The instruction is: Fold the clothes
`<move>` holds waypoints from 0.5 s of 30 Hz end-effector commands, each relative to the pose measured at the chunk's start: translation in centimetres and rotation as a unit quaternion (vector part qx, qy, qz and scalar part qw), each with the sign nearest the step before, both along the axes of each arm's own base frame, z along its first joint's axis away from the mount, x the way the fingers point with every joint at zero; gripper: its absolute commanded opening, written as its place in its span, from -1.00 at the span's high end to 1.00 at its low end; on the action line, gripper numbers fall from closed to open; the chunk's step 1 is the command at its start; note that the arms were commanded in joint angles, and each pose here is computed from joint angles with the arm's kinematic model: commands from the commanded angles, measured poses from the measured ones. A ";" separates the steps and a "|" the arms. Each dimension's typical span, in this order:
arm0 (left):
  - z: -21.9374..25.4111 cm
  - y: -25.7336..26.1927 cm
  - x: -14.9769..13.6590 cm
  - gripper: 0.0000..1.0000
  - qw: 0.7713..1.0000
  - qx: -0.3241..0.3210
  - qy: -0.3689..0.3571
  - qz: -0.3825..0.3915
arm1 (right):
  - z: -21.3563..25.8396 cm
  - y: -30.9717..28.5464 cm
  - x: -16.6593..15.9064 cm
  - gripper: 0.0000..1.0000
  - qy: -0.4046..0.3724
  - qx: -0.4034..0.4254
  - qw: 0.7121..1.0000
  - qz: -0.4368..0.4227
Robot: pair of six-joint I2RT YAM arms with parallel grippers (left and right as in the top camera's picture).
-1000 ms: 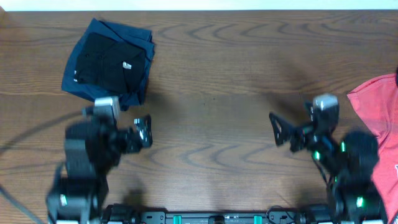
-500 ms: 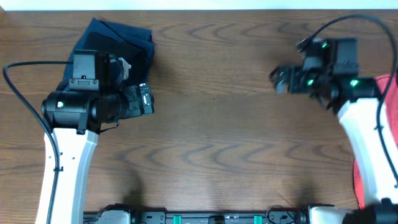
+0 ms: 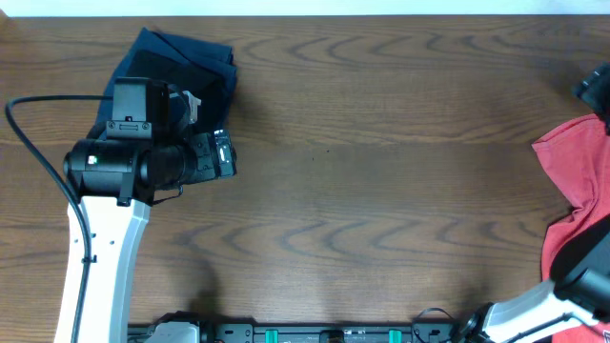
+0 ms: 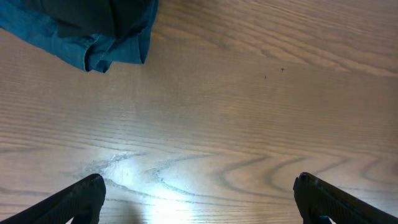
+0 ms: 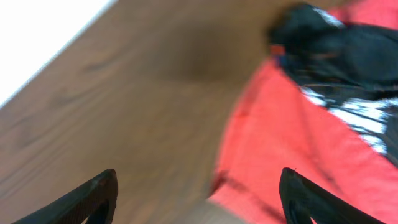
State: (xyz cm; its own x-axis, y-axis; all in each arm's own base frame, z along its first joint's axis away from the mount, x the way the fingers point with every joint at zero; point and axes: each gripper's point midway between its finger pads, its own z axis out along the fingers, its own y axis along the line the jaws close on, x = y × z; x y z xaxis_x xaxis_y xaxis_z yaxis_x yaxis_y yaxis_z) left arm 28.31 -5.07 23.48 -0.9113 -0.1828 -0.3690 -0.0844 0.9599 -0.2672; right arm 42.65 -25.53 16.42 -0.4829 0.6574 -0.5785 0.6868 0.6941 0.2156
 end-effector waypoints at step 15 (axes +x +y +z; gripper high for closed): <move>0.6 -0.1 -0.4 -0.96 1.000 -0.003 0.000 -0.007 | -8.9 -12.8 -3.4 -0.67 0.029 -0.030 0.987 -0.157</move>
State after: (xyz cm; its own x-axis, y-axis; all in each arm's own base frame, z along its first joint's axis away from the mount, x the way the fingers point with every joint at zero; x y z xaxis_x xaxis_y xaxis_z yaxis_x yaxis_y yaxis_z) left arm 27.98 -5.04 23.32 -0.9166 -0.1825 -0.3556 -0.0885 0.9603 -0.2646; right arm 39.67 -36.91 8.63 -0.3183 0.7353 -0.5983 0.8584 0.4914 0.1472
